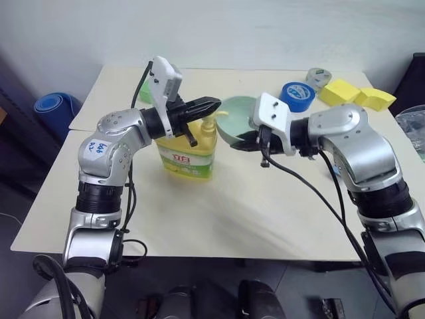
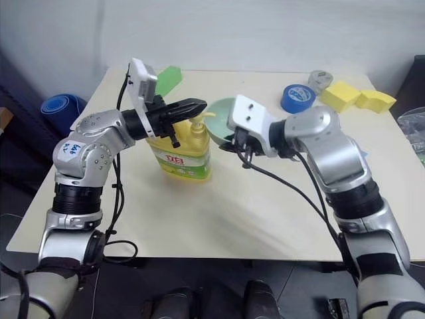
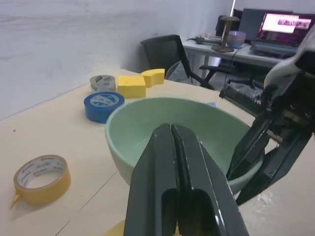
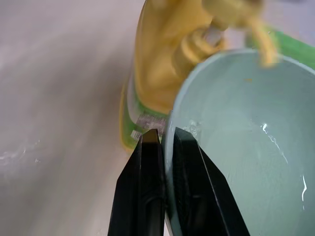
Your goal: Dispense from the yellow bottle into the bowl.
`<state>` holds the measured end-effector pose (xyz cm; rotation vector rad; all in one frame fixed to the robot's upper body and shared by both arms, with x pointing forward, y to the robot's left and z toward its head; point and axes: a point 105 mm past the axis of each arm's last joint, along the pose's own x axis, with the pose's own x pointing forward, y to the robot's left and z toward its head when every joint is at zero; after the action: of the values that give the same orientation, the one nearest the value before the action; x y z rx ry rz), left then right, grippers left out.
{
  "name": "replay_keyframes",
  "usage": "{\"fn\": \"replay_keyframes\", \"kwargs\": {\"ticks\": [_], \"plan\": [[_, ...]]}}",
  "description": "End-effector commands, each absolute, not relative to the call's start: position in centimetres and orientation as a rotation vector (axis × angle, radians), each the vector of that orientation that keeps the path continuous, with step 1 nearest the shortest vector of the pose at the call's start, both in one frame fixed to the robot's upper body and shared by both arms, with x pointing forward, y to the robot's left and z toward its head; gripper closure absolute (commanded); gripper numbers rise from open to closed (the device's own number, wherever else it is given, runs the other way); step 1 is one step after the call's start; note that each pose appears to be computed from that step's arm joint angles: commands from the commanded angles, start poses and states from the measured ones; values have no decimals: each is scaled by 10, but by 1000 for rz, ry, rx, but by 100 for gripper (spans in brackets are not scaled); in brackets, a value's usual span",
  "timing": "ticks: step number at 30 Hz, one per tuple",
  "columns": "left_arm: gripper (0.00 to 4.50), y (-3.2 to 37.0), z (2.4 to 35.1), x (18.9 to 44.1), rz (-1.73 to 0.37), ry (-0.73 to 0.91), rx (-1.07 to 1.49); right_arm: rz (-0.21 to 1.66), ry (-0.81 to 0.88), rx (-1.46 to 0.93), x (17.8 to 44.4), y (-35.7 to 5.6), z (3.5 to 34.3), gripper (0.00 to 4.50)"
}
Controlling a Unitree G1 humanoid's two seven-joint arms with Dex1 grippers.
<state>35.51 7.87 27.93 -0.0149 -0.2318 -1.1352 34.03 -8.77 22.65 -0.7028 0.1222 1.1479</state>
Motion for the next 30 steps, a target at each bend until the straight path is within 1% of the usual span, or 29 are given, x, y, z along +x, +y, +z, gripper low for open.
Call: {"fn": "replay_keyframes", "kwargs": {"ticks": [1, 2, 3, 6, 9, 11, 14, 16, 17, 19, 20, 22, 23, 25, 26, 27, 28, 29, 30], "plan": [[448, 101, 321, 331, -1153, -523, 17, 1019, 110, -743, 351, -128, 223, 450], [448, 104, 319, 326, -1179, -531, 43, 1007, 124, -752, 352, -136, 216, 450], [448, 110, 310, 315, -1234, -515, 61, 992, 159, -709, 352, -150, 200, 450], [448, 116, 287, 294, -1347, -442, 91, 976, 199, -670, 351, -168, 171, 450], [448, 126, 240, 280, -1402, -291, 126, 934, 226, -650, 357, -181, 140, 450], [448, 135, 210, 277, -1402, -197, 140, 921, 223, -648, 360, -187, 126, 450], [448, 144, 184, 279, -1377, -127, 164, 909, 210, -588, 363, -189, 120, 450], [450, 149, 172, 281, -1355, -102, 176, 911, 203, -551, 363, -191, 119, 384], [450, 151, 167, 281, -1345, -82, 161, 895, 187, -556, 364, -194, 120, 358], [411, 154, 161, 281, -1311, -79, 152, 899, 164, -552, 359, -199, 122, 300], [392, 155, 157, 281, -1299, -77, 168, 893, 157, -548, 357, -202, 124, 263], [334, 163, 146, 278, -1260, -59, 202, 894, 98, -536, 344, -207, 132, 200], [300, 169, 142, 277, -1226, -63, 228, 894, 53, -535, 336, -209, 137, 159], [241, 178, 134, 274, -1166, -60, 290, 899, -79, -518, 320, -207, 153, 94], [222, 182, 129, 272, -1149, -49, 332, 893, -140, -464, 313, -206, 160, 70], [186, 185, 125, 266, -1159, -38, 335, 886, -145, -418, 306, -207, 162, 34], [161, 190, 119, 261, -1143, -27, 363, 933, -130, -399, 290, -206, 156, 2], [161, 196, 111, 256, -1118, -13, 385, 1028, -44, -403, 265, -205, 140, 2], [161, 201, 106, 253, -1091, -10, 405, 1089, 16, -396, 247, -205, 129, 2]]}}
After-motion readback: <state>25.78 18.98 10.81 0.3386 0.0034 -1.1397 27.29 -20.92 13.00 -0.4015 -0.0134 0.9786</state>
